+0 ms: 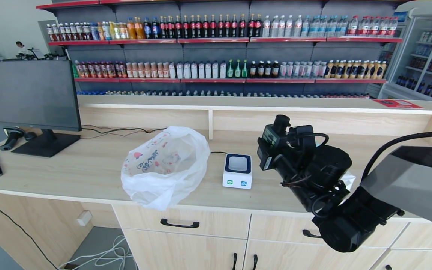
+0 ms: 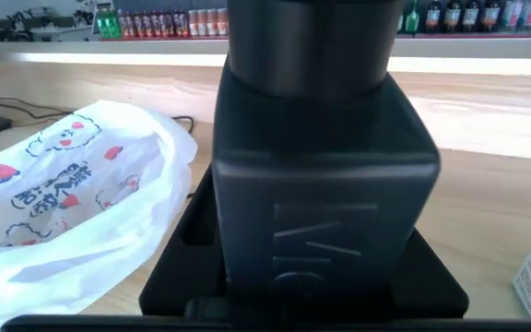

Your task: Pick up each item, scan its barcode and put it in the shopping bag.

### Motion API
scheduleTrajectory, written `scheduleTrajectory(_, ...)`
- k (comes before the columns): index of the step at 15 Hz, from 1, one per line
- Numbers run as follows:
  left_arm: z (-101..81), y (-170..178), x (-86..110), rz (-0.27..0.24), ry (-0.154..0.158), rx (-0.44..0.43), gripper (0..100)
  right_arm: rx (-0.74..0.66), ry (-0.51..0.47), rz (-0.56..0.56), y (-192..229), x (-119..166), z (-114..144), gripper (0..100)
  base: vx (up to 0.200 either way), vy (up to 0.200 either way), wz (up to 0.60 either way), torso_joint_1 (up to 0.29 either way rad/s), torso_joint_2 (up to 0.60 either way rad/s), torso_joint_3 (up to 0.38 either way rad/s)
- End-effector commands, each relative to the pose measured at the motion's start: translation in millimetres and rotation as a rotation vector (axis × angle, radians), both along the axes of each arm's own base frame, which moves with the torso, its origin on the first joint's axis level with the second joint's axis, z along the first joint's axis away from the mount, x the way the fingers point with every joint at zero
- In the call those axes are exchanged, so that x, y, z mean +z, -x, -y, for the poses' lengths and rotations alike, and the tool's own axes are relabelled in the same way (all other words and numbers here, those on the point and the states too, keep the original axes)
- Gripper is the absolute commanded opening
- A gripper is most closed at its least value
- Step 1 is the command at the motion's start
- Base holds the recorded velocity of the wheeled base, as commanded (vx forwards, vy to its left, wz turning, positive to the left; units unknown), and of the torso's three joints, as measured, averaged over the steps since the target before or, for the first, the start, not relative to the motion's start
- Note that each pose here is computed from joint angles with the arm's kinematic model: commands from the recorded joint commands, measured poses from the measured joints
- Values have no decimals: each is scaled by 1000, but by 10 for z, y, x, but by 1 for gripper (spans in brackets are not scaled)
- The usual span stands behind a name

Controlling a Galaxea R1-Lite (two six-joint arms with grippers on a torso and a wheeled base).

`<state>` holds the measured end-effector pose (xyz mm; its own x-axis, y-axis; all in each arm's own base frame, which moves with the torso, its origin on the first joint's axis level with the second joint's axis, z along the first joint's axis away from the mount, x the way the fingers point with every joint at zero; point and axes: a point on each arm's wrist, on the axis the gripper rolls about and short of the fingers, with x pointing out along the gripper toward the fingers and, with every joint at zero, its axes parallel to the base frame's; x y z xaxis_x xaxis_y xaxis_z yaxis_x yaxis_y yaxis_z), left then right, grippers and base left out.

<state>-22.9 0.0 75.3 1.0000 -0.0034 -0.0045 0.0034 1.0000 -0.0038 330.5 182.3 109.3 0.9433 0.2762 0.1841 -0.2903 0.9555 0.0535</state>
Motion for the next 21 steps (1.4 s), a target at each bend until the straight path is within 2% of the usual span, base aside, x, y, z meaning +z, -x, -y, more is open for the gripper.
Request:
scheduleTrajectory(1, 0, 0, 0, 0, 1, 0, 100, 6, -12, 21, 164, 182, 71, 0, 0, 0, 0, 0, 0, 0)
scheduleTrajectory(9, 0, 0, 0, 0, 1, 0, 100, 40, -36, 64, 674, 545, 240, 0, 0, 0, 0, 0, 0, 0)
scheduleTrajectory(12, 0, 0, 0, 0, 1, 0, 100, 54, -33, 68, 856, 605, 301, 0, 0, 0, 0, 0, 0, 0)
scheduleTrajectory(21, 0, 0, 0, 0, 1, 0, 100, 62, -29, 61, 966, 612, 347, 0, 0, 0, 0, 0, 0, 0)
